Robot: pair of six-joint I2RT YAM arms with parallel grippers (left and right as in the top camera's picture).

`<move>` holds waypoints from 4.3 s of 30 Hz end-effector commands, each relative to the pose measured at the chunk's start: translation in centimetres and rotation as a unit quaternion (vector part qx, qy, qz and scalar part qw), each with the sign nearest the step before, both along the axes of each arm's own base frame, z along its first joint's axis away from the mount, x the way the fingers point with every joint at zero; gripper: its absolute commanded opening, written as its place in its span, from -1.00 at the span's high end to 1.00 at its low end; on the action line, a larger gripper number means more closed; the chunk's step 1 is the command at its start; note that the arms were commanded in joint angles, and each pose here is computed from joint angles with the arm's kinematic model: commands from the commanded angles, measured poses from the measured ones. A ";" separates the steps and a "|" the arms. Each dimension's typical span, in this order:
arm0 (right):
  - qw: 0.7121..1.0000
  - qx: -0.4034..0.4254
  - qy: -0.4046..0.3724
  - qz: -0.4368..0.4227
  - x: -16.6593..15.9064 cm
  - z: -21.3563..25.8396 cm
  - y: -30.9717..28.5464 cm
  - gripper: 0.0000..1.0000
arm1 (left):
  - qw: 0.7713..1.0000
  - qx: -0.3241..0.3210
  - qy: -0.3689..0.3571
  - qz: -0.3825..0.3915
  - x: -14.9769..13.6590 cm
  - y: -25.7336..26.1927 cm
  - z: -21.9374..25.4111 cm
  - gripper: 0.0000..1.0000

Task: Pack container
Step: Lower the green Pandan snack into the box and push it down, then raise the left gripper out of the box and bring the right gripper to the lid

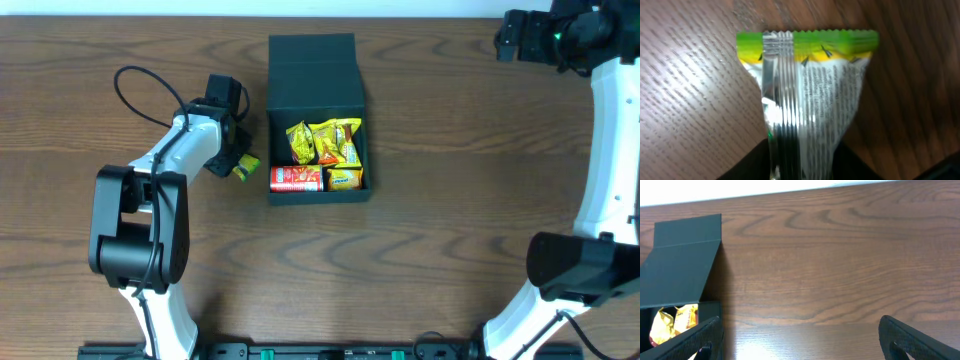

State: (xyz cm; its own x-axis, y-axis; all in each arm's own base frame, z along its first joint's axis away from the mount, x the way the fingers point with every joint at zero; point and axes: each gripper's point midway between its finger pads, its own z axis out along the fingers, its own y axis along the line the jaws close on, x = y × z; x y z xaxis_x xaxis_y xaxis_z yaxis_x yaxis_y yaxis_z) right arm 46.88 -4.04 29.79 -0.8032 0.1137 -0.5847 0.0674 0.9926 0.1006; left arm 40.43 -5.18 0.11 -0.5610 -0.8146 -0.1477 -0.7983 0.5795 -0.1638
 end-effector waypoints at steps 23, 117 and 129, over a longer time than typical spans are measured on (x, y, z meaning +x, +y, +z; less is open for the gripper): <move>1.000 -0.002 -0.006 0.004 0.1 0.2 -0.3 -0.99 | 0.923 0.076 -0.159 -0.342 7.7 -7.5 17.7 0.84; 0.994 0.090 0.028 0.063 1.6 -3.3 3.1 0.97 | 0.942 0.018 -0.103 -0.318 6.6 -7.2 13.8 0.88; 0.927 0.292 0.102 0.212 6.0 -14.9 15.1 0.97 | 0.960 -0.121 -0.133 -0.215 11.0 -2.6 10.3 0.88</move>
State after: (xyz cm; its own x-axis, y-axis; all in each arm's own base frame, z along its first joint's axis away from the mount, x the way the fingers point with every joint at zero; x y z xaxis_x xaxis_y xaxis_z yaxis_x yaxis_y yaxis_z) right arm 53.28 6.23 14.72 -0.9325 0.0650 -0.3552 -0.1457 0.8324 0.5347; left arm 51.29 -6.48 13.24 -0.8060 -0.5169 -0.2885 -0.3674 0.8190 -0.4408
